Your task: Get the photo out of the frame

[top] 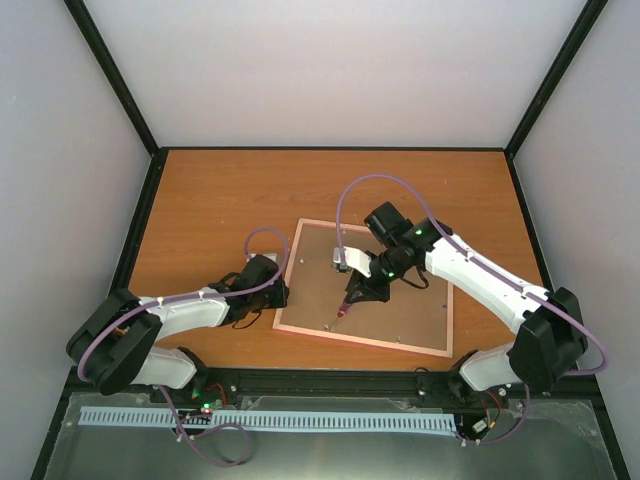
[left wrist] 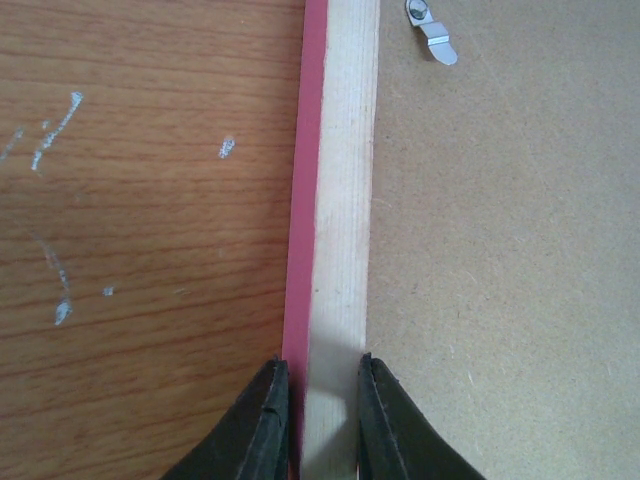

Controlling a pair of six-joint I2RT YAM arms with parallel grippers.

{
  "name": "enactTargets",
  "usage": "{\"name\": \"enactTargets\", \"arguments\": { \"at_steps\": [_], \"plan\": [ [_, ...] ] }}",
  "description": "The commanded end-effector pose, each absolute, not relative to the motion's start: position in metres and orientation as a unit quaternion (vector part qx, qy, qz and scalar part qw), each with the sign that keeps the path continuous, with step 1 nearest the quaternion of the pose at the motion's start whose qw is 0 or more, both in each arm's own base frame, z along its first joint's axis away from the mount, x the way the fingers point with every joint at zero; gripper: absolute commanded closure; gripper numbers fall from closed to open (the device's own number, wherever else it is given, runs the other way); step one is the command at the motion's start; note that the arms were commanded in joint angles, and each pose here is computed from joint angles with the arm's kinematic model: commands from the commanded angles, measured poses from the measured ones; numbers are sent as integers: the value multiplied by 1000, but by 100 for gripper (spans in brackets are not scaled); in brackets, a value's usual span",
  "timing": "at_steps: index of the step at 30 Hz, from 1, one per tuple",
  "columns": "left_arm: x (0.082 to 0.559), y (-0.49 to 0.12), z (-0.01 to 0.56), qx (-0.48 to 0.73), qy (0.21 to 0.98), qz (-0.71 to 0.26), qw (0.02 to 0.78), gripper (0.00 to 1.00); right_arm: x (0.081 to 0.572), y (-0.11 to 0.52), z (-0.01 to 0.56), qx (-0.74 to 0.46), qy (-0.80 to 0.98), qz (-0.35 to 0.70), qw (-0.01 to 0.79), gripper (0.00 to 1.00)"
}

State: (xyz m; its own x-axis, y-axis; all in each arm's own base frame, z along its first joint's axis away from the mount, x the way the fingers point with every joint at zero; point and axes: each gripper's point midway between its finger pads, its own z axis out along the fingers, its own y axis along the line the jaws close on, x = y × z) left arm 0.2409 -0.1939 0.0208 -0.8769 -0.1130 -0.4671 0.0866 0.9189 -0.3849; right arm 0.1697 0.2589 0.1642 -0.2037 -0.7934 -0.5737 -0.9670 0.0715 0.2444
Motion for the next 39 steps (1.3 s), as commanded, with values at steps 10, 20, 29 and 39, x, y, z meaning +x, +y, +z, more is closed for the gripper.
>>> {"name": "enactTargets", "arguments": {
  "at_steps": [10, 20, 29, 39],
  "plan": [
    [229, -187, 5, -12, 956, -187, 223, 99, 169, 279, 161, -606, 712, 322, 149, 97],
    [229, -187, 5, -11, 957, -186, 223, 99, 202, 277, 161, -590, 743, 253, 188, 97],
    [254, -189, 24, 1, 957, -149, 248, 96, 213, 259, 212, -570, 744, 242, 251, 97],
    [323, -193, 98, 6, 945, -112, 306, 52, 313, 116, 211, -377, 851, 140, 339, 97]
  ]
}}
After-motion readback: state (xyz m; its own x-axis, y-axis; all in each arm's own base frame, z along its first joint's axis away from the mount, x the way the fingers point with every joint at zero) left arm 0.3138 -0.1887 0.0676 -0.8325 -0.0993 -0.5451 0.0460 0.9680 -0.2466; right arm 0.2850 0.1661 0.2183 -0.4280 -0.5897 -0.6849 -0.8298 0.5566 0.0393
